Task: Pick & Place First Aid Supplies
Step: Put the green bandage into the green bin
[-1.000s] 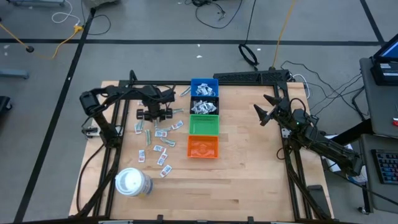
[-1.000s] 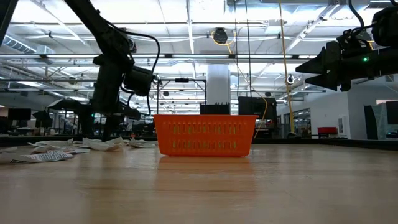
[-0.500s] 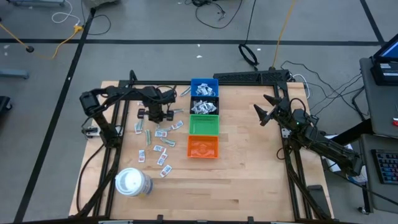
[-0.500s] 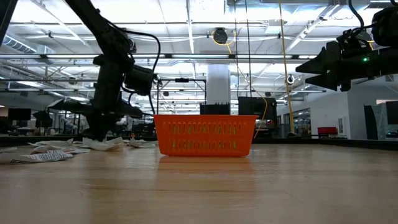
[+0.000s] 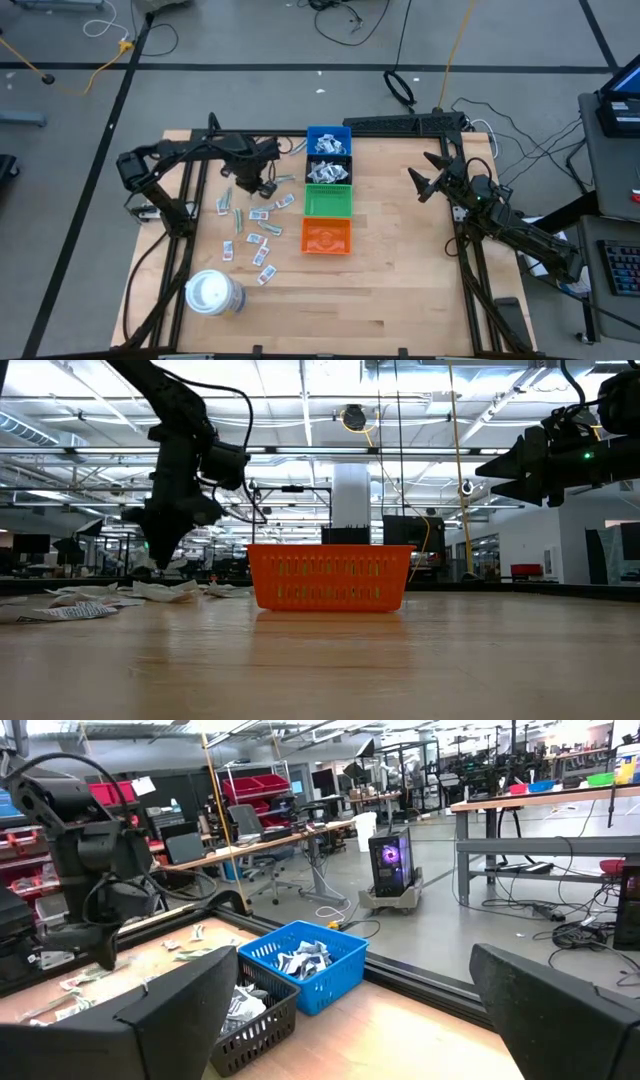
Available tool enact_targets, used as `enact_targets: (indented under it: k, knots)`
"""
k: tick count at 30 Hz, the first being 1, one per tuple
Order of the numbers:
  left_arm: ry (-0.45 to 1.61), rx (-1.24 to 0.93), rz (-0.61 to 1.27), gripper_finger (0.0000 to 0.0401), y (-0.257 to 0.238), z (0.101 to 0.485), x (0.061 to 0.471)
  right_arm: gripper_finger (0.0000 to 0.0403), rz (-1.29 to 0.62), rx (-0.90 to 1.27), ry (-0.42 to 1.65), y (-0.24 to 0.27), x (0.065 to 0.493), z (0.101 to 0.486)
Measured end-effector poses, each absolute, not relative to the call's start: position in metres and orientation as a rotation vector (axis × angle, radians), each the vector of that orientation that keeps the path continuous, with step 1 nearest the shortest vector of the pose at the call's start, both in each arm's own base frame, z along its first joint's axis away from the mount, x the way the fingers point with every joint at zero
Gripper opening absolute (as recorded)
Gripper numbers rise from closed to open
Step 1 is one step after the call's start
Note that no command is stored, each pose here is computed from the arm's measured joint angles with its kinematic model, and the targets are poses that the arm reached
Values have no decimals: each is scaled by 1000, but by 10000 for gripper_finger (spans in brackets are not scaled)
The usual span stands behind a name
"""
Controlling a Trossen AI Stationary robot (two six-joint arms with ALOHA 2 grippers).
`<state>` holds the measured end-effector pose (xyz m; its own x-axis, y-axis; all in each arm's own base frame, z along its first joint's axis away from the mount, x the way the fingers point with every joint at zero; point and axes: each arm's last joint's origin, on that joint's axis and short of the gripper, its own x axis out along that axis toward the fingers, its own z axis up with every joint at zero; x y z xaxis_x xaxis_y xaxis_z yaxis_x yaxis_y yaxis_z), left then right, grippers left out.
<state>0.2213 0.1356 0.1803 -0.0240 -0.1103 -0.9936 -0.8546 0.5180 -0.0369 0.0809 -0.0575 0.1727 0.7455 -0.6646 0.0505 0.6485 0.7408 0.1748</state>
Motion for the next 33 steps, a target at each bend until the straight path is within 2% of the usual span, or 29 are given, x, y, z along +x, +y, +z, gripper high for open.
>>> enact_targets:
  k: [8,17,26,33]
  knots:
    - [1570,-457,319,3,138,206,232,393,-722,150,-112,-57,81,173]
    - [1584,34,34,4,130,231,252,393,-722,150,-112,-57,81,173]
    - [1596,214,-160,3,118,236,302,393,-722,150,-113,-57,81,173]
    - [1611,248,-207,2,114,236,347,393,-722,150,-112,-57,81,173]
